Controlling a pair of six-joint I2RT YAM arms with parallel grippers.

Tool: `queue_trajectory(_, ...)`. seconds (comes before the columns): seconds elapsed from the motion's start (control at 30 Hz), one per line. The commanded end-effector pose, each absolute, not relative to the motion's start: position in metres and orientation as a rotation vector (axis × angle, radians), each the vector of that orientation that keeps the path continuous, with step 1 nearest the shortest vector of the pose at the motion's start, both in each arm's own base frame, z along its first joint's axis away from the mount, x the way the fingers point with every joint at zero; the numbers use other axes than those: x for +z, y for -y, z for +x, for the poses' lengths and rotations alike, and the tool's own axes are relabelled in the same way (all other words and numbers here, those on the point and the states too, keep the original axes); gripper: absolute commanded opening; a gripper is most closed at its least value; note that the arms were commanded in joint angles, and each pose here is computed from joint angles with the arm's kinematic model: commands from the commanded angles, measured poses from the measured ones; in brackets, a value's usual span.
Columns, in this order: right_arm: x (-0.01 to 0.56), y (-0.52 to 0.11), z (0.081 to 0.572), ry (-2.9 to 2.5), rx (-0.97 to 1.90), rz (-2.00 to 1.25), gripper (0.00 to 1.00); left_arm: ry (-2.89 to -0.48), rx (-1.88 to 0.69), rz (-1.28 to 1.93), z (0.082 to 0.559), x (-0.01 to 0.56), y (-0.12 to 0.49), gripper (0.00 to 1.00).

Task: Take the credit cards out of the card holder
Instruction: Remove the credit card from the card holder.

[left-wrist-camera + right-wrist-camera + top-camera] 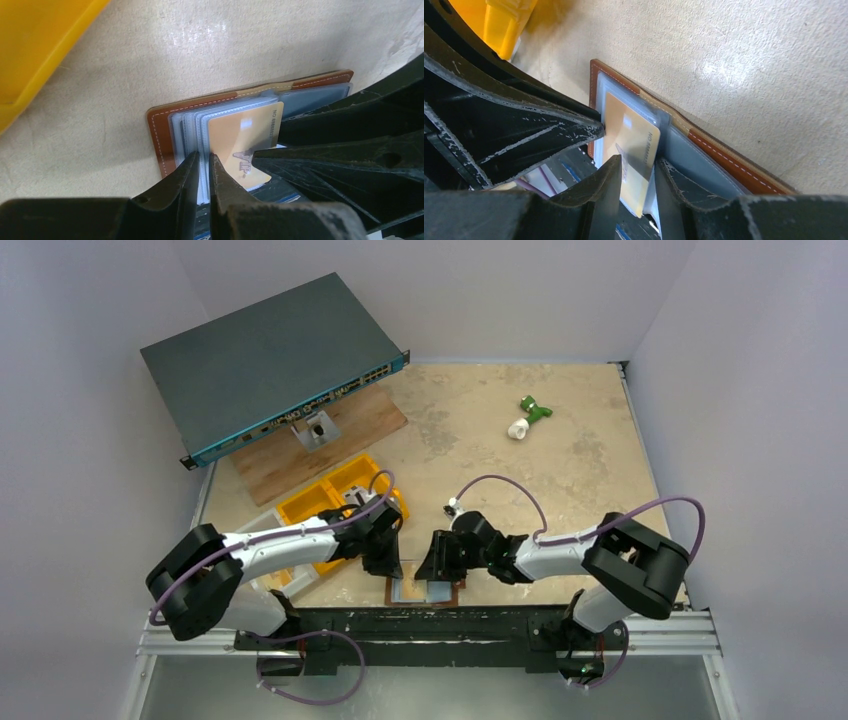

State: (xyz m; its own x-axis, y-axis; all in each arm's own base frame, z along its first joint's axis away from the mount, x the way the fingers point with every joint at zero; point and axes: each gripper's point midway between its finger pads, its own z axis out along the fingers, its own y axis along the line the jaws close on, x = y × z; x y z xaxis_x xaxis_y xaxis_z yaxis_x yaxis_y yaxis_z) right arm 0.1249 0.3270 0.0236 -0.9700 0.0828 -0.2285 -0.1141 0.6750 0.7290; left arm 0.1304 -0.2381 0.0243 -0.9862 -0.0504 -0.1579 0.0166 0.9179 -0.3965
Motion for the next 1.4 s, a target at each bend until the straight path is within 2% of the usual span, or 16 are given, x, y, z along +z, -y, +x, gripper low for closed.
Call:
queue_trajectory(0.0,0.017,-0.330,0.124,-2.644,1.229,-0.023,0.31,-2.918,-0.648,-0.078,0.125,0.017,0.250,0.10)
queue_trajectory(0.2,0.016,-0.330,0.123,-2.642,1.259,-0.025,0.33,-2.948,-0.534,-0.187,0.123,0.005,0.239,0.04)
queue_trajectory(0.33,0.019,-0.323,0.124,-2.625,1.289,-0.006,0.39,-2.952,-0.465,-0.264,0.121,-0.001,0.229,0.00)
queue_trajectory(0.5,0.027,-0.319,0.123,-2.578,1.398,0.029,0.40,-2.962,-0.427,-0.312,0.119,-0.004,0.224,0.00)
queue_trajectory(0.97,0.040,-0.309,0.119,-2.480,1.634,0.174,0.34,-2.970,-0.368,-0.365,0.116,-0.008,0.214,0.00)
queue_trajectory(1.2,0.040,-0.308,0.116,-2.468,1.690,0.209,0.24,-2.967,-0.361,-0.369,0.116,-0.008,0.213,0.00)
queue_trajectory(1.37,0.042,-0.308,0.115,-2.448,1.727,0.230,0.21,-2.968,-0.360,-0.370,0.116,-0.008,0.213,0.00)
